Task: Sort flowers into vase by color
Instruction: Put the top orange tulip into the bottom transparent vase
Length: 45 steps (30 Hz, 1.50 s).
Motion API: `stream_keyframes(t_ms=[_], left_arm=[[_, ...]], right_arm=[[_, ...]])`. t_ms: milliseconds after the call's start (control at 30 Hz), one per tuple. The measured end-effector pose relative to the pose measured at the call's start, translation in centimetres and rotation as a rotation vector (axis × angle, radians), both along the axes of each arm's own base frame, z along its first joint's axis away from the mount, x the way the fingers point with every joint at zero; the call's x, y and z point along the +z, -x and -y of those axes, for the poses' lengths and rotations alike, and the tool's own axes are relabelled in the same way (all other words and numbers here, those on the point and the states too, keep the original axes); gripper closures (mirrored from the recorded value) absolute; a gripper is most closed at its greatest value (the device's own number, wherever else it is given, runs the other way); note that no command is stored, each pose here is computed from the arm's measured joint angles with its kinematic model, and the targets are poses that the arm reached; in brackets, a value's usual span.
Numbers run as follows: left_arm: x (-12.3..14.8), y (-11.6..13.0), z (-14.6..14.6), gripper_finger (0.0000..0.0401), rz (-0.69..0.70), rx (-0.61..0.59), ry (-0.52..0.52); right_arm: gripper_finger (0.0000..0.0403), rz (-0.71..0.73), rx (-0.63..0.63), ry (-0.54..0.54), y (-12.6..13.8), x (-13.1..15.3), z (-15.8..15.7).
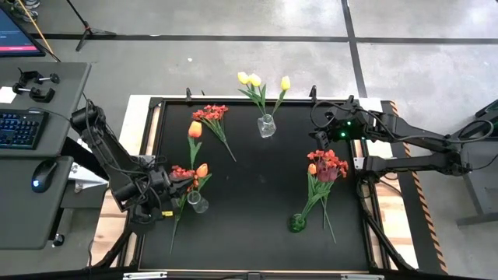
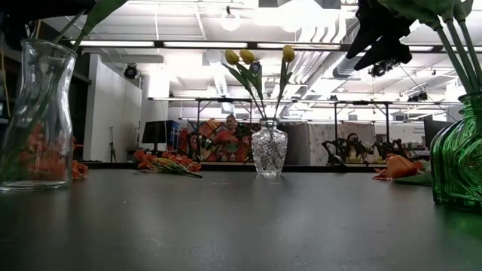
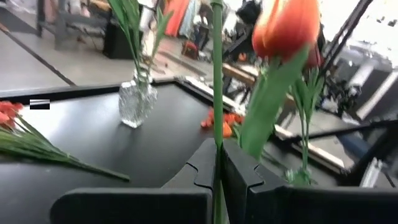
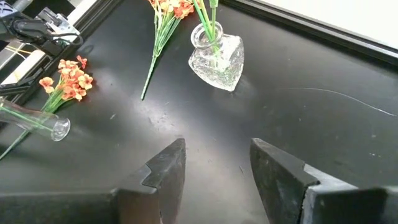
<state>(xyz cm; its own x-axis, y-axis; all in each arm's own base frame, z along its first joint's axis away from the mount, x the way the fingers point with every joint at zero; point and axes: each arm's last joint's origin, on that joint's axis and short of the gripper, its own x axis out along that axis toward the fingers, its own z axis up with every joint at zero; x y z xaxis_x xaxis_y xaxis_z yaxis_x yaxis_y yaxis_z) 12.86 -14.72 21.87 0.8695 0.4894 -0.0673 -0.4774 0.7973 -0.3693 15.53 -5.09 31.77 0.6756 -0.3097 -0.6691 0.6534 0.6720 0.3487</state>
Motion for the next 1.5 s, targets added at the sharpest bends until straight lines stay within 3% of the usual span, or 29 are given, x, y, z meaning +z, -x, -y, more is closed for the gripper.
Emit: stream_keyframes(t_ms=[200, 500, 767, 1000, 1300, 1500], left_arm=[[-0.3, -0.1, 0.2, 0.0401, -0.137, -0.101, -0.037], [-0.7, 0.0, 0.3, 0.0401, -0.233, -0.182, -0.039], [-0.7, -0.1, 0.4, 0.0391, -0.243, -0.197, -0.031], [-0.4, 0.1, 0.3, 0.0333, -0.258, -0.243, 0.036], [1.9, 1.3, -1.4, 0.0235, -0.212, -0.296, 0.139], [3.4, 2.5, -3.2, 0.0209, -0.209, -0.343, 0.140]], right_arm=[[0.0234, 0.000, 0.000, 0.000, 0.0, 0.0, 0.0], [0.0234, 0.003, -0.007, -0.007, 0.0, 0.0, 0.0], [0.0234, 0.004, -0.008, -0.007, 0.0, 0.0, 0.0], [0.0234, 0.004, -0.008, -0.007, 0.0, 0.0, 0.0], [0.0234, 0.004, -0.008, -0.007, 0.0, 0.0, 0.0], [0.0234, 0.003, -0.007, -0.006, 0.0, 0.0, 0.0]])
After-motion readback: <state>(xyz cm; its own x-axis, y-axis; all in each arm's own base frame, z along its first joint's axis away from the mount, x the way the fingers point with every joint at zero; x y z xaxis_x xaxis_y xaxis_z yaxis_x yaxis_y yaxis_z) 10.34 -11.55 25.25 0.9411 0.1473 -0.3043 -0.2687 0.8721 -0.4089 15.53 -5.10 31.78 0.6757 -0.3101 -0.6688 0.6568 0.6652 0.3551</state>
